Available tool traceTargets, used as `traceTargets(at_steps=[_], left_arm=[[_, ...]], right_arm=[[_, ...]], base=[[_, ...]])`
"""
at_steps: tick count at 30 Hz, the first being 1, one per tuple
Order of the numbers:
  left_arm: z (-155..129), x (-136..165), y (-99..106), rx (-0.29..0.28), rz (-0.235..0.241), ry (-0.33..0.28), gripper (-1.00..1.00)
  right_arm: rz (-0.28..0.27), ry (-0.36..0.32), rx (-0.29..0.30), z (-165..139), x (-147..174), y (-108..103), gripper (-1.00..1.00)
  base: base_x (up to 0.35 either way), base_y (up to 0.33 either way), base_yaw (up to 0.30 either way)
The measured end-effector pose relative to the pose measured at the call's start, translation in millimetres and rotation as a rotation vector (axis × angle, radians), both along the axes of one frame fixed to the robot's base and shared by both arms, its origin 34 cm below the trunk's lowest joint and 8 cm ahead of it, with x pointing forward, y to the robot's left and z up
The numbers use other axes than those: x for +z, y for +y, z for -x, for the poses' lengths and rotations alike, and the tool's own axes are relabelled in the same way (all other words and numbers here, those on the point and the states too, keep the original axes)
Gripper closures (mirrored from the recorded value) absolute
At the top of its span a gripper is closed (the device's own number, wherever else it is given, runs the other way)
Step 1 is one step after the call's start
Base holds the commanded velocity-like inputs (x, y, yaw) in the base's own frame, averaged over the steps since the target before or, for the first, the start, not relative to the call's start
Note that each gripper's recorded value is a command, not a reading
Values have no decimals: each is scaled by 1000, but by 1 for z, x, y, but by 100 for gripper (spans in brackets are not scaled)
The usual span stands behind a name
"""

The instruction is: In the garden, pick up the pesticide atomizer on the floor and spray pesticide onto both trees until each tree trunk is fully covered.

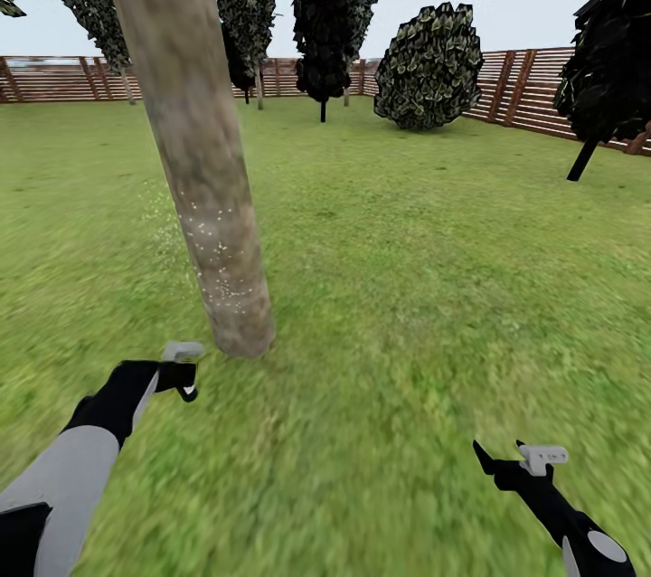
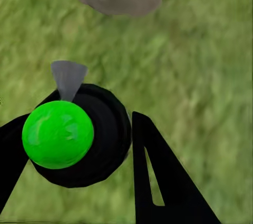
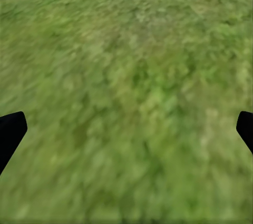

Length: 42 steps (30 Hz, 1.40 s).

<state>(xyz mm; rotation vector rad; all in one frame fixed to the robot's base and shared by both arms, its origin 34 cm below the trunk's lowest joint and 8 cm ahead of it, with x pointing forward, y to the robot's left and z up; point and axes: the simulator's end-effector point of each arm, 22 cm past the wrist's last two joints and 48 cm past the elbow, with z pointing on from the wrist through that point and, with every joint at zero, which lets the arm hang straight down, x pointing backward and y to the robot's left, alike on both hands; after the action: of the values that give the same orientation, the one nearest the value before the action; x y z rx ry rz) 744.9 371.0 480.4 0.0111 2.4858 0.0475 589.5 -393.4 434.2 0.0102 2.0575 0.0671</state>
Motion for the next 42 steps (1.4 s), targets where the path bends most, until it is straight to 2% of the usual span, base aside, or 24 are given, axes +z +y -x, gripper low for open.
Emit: traceTargets(at_steps=[2, 5, 11, 24, 37, 42], left_arm=[[13, -13, 11, 49, 4, 1, 100], [18, -17, 16, 75, 9, -5, 100], [19, -18, 15, 77, 10, -7, 100], [22, -24, 7, 69, 16, 7, 100], [21, -24, 1, 62, 18, 7, 100], [20, -23, 1, 62, 17, 5, 100]], right_arm=[[0, 1, 1, 0, 0, 0, -100], [0, 0, 1, 0, 0, 0, -100], [0, -1, 0, 0, 0, 0, -100], [1, -1, -1, 0, 0, 0, -100], [-4, -2, 1, 0, 0, 3, -100], [18, -40, 10, -4, 7, 2, -100]], base=[[0, 0, 0], [0, 0, 0], [66, -193, 61], [93, -268, 248], [132, -269, 8], [132, -269, 0]])
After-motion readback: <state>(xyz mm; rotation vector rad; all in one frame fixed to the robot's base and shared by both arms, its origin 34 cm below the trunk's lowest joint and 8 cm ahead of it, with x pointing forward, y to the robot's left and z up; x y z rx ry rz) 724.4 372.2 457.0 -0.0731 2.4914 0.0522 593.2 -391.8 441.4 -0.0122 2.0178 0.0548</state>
